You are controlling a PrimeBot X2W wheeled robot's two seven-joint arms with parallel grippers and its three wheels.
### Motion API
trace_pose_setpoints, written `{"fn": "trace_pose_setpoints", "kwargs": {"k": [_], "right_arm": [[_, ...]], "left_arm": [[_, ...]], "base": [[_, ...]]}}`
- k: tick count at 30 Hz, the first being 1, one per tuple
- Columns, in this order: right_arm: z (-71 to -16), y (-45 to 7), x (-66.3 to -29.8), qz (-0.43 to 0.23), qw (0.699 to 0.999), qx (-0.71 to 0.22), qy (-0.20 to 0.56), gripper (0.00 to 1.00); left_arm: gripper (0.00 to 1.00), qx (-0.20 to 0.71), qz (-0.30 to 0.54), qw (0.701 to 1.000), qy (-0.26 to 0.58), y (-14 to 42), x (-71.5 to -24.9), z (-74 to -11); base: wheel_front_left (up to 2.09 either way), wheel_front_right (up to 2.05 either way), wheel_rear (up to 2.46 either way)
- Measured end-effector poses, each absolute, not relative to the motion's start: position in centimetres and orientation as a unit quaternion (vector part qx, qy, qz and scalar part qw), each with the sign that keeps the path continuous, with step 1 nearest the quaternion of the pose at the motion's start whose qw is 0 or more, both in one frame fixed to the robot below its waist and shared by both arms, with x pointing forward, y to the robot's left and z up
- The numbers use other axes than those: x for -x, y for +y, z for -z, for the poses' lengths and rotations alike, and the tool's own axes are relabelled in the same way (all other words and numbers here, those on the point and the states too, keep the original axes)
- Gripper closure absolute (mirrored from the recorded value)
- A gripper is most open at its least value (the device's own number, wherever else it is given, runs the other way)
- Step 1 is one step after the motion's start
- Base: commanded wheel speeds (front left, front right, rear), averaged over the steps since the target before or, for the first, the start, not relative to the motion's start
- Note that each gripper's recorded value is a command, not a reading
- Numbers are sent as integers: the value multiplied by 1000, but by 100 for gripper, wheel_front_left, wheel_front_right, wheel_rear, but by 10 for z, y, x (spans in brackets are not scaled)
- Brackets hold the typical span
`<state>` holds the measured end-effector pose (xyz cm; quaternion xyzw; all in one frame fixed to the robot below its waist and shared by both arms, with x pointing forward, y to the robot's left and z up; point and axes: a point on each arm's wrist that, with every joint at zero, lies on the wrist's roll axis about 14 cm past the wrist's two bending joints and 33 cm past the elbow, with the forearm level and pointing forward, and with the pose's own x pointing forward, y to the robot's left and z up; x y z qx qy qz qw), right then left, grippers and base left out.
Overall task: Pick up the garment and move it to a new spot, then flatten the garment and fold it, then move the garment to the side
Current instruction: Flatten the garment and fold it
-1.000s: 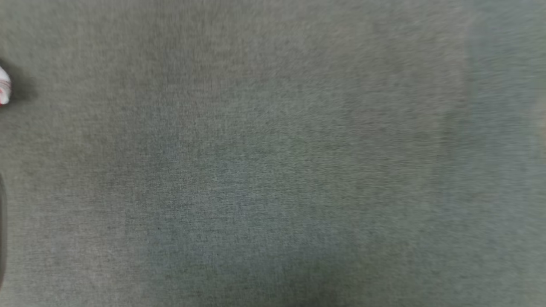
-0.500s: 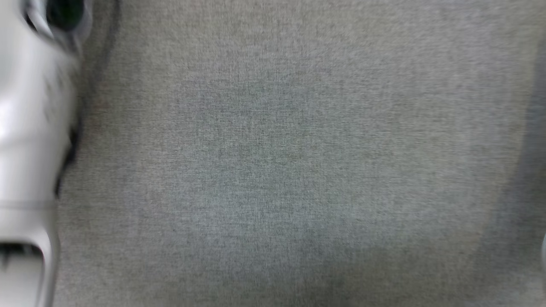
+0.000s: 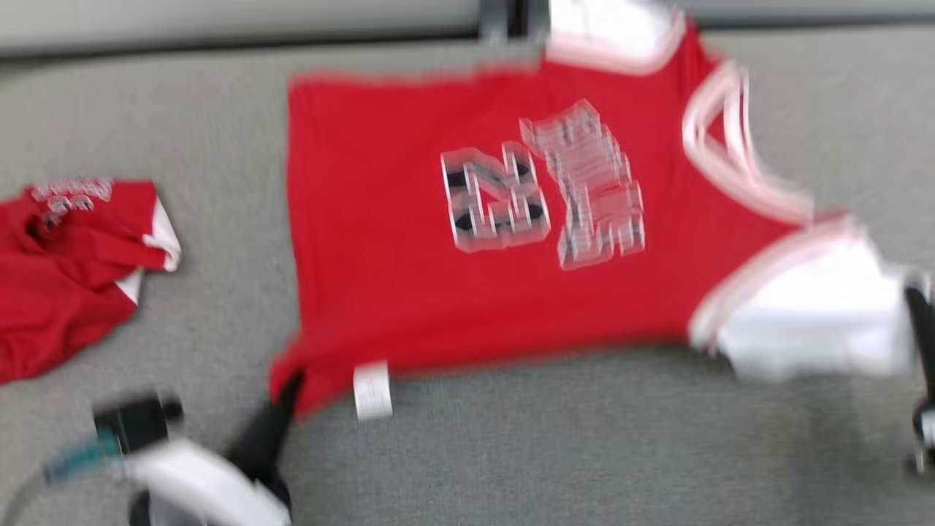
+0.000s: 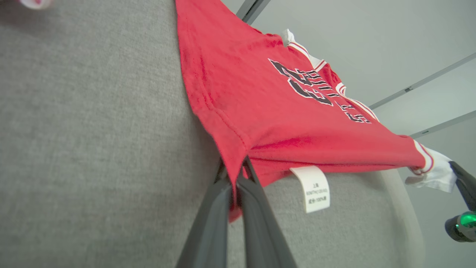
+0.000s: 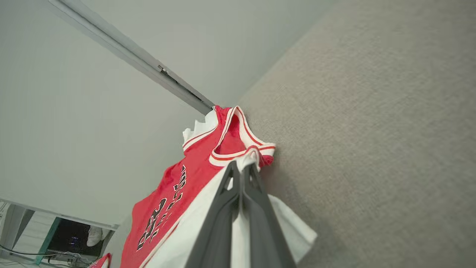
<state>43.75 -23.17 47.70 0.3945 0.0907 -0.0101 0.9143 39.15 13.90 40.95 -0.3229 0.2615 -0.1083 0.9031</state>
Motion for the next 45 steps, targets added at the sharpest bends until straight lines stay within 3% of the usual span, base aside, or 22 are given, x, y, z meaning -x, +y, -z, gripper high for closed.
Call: {"fn": "trace_pose_setpoints", "kwargs": {"k": [6,11,15,23,30,31,32,33,34,35,40,45], "right_arm": [[-465,-257,-320,75,900,-411,120,100],[-442,-258,-271,108,894,-410,143,100],[-436,-252,-281,104,898,-400,149,100],[-455,-242,-342,36,927,-337,159,100],[-446,-220,-394,-26,934,-275,227,100],[-441,-216,-400,-33,933,-264,244,73],[-438,-213,-406,-42,933,-250,256,0],[-435,-211,-413,-48,934,-234,266,0],[-433,-210,-420,-52,935,-223,271,0],[-433,-209,-428,-55,936,-216,273,0],[-451,-206,-469,-66,948,-203,238,0],[-463,-209,-479,-70,958,-181,213,0]], "left_arm": [[100,416,63,871,254,118,-293,-432],[100,438,73,858,258,100,-257,-441],[100,431,91,856,272,93,-262,-444],[100,417,99,856,289,99,-301,-443],[100,398,122,851,320,92,-345,-438],[100,391,122,851,330,92,-349,-434],[87,387,115,851,336,95,-355,-429],[53,382,112,850,344,97,-359,-423],[7,378,111,850,350,98,-363,-419],[0,373,107,851,354,100,-367,-415],[0,358,79,855,367,112,-382,-398],[0,346,57,866,355,123,-387,-394]], "base": [[0,0,0],[0,0,0],[0,0,0],[0,0,0],[0,0,0],[0,0,0],[0,0,0],[0,0,0],[0,0,0],[0,0,0],[0,0,0],[0,0,0]]}}
